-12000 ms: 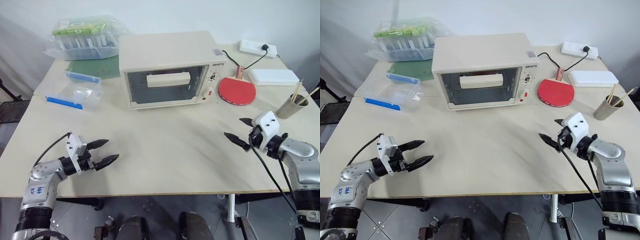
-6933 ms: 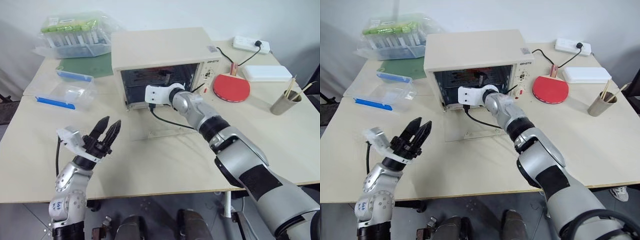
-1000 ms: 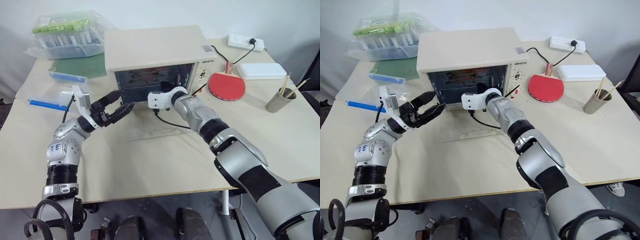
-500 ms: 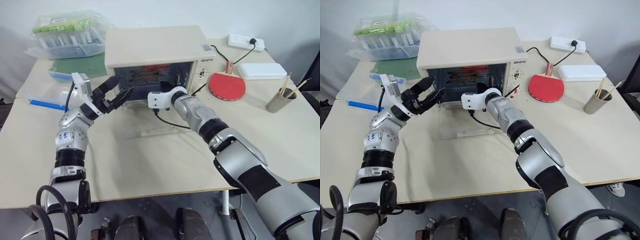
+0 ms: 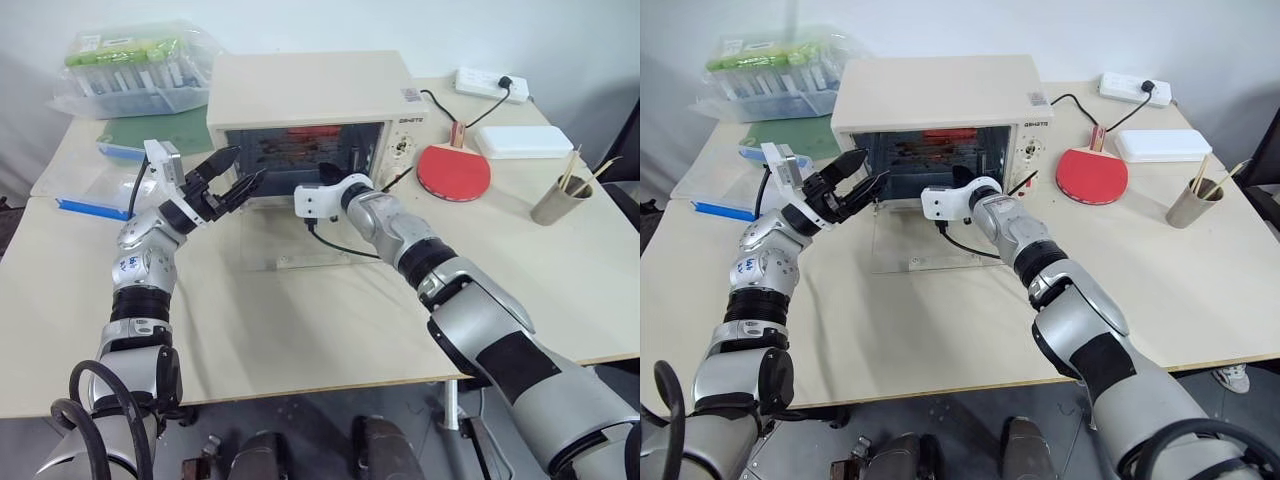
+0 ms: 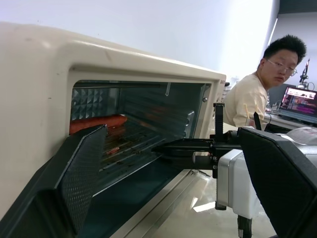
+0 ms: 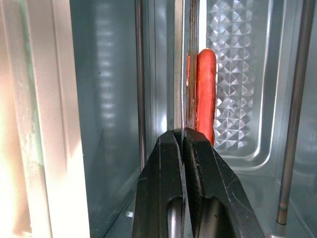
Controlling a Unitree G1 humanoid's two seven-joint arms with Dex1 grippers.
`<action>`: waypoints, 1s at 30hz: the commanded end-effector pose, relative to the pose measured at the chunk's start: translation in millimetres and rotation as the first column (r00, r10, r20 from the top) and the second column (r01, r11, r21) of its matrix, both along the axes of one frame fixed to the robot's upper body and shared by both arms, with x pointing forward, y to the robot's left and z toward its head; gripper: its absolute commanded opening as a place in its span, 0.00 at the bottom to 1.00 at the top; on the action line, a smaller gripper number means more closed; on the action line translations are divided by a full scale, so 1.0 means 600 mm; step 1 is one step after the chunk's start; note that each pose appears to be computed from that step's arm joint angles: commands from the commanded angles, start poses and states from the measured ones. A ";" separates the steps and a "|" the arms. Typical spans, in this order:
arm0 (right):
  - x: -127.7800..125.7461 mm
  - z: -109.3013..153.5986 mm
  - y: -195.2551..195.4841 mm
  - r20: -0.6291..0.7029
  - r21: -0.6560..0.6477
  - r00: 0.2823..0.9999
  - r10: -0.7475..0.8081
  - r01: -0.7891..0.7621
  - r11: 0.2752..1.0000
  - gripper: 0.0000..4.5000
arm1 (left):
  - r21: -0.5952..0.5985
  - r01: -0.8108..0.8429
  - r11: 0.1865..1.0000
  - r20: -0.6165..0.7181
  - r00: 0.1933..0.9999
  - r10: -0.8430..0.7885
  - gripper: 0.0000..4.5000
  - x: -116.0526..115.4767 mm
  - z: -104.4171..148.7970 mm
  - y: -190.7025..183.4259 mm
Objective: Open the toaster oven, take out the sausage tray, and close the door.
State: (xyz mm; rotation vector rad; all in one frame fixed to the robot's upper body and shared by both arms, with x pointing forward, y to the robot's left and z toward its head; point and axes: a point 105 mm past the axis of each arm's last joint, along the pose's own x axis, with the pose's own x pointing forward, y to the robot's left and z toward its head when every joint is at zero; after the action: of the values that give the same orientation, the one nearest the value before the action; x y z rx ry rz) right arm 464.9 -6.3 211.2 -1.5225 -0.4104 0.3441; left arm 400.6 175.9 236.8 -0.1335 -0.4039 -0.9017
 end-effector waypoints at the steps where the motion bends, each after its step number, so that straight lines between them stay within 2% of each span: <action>1: -0.024 0.044 0.043 0.091 0.015 0.991 0.098 -0.100 0.995 0.00 | -0.009 -0.022 1.000 0.040 0.999 0.022 1.00 0.000 0.021 0.010; 17: -0.080 0.036 0.031 0.059 0.052 0.995 0.087 -0.090 0.995 0.00 | -0.013 -0.032 0.999 0.030 0.999 0.032 1.00 0.001 0.017 0.014; 27: -0.077 0.031 0.019 0.041 0.022 0.999 0.029 -0.030 0.999 0.00 | -0.019 -0.045 0.999 0.032 0.998 0.046 1.00 0.004 0.019 0.019; 30: -0.071 0.044 0.019 0.065 0.037 0.998 0.019 -0.021 0.999 0.16 | -0.022 -0.044 0.999 0.033 0.998 0.044 1.00 0.005 0.020 0.018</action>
State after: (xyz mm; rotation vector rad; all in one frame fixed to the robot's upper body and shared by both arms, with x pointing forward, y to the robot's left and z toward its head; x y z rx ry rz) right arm 424.9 -1.7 207.4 -1.5107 -0.3864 0.3646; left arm 403.5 179.0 229.6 -0.1478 -0.3806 -0.8845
